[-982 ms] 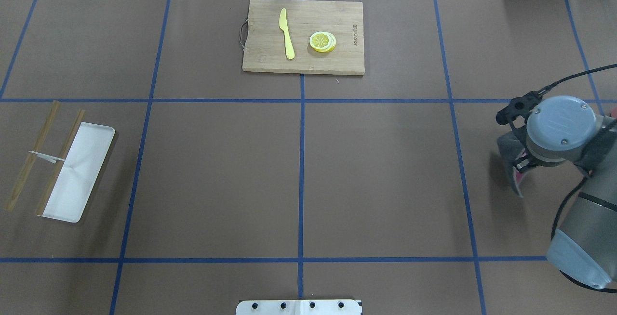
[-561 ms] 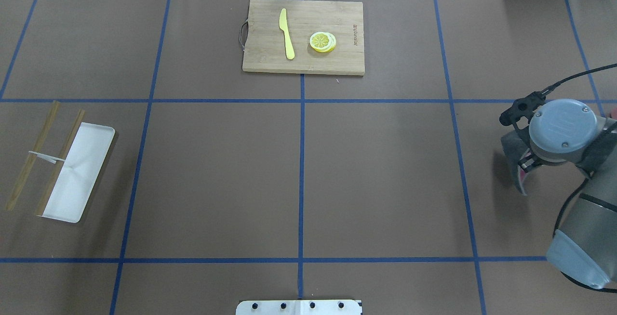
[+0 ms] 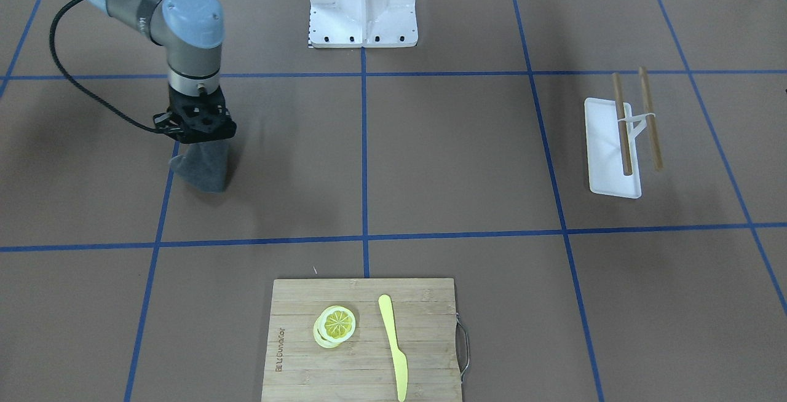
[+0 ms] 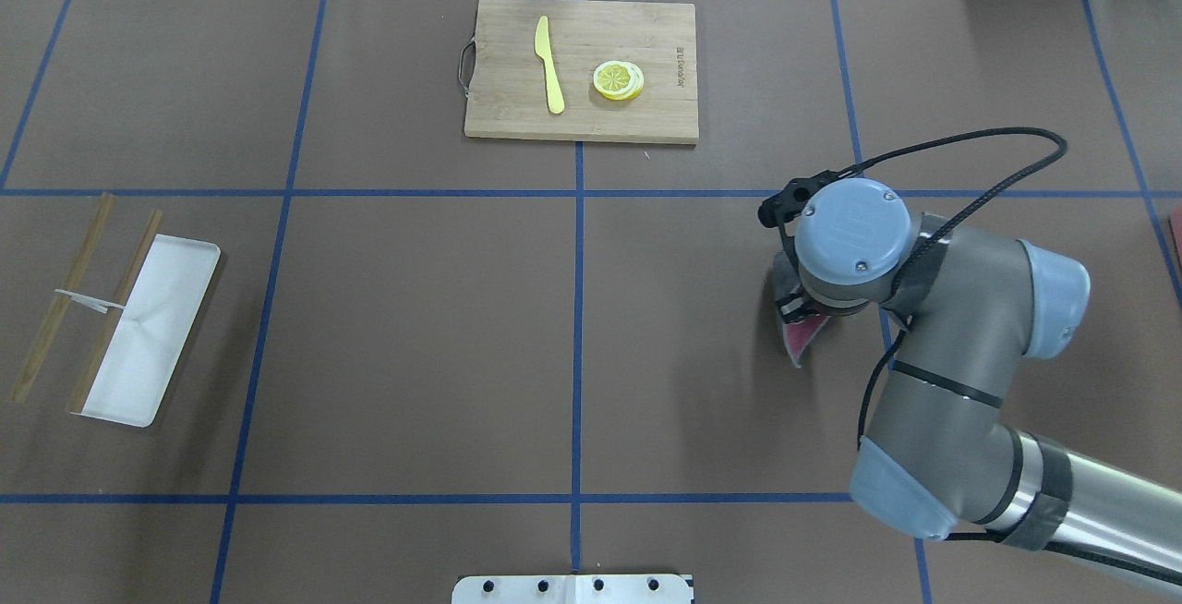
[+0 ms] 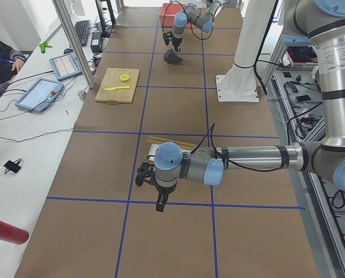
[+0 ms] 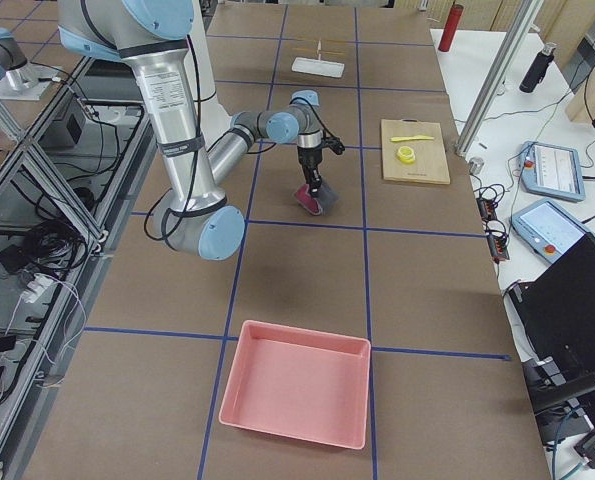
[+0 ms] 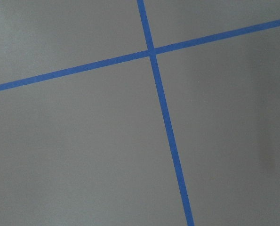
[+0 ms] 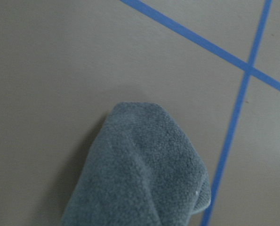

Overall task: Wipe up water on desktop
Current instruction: 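Wipe the cloth back and forth across the spot with the right gripper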

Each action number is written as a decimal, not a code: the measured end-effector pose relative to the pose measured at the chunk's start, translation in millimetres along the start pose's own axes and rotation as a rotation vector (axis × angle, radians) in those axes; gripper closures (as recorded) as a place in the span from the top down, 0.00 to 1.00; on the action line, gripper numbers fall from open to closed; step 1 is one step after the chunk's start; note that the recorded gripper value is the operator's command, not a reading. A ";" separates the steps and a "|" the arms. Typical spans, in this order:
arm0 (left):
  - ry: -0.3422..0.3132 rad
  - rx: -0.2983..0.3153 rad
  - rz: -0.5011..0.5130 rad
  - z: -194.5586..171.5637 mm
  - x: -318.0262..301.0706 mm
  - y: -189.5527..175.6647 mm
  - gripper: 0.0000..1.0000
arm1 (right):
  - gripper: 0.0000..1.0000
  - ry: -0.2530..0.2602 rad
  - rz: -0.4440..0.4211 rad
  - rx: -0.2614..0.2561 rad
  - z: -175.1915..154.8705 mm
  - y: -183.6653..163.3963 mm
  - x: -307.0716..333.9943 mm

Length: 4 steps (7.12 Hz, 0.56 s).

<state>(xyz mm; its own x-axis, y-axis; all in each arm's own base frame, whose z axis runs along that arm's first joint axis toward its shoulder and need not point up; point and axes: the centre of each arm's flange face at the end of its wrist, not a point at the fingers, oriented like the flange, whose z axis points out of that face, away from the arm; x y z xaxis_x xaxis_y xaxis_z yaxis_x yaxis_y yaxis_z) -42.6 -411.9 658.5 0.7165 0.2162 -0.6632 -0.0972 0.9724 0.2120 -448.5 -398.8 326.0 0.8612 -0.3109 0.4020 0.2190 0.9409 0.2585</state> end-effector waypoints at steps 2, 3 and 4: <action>0.000 0.001 0.001 -0.3 0.3 -0.3 0.99 | 0.00 -0.094 0.094 0.023 -33.9 2.7 -60.7; 0.000 0.001 0.001 -0.4 0.6 -0.4 0.98 | 0.00 -0.103 0.115 0.017 -35.5 9.6 -69.2; 0.000 0.001 0.002 -0.5 1.0 -0.6 0.99 | 0.00 -0.085 0.116 0.002 -25.1 18.6 -62.0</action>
<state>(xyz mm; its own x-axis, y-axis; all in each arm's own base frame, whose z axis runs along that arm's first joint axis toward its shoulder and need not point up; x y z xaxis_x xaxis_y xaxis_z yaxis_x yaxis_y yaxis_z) -42.2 -412.2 657.4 0.7161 0.2183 -0.6629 -0.0981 0.9719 0.2142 -486.2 -358.6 283.8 0.8384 -0.2108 0.5026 0.1194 0.9708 0.2080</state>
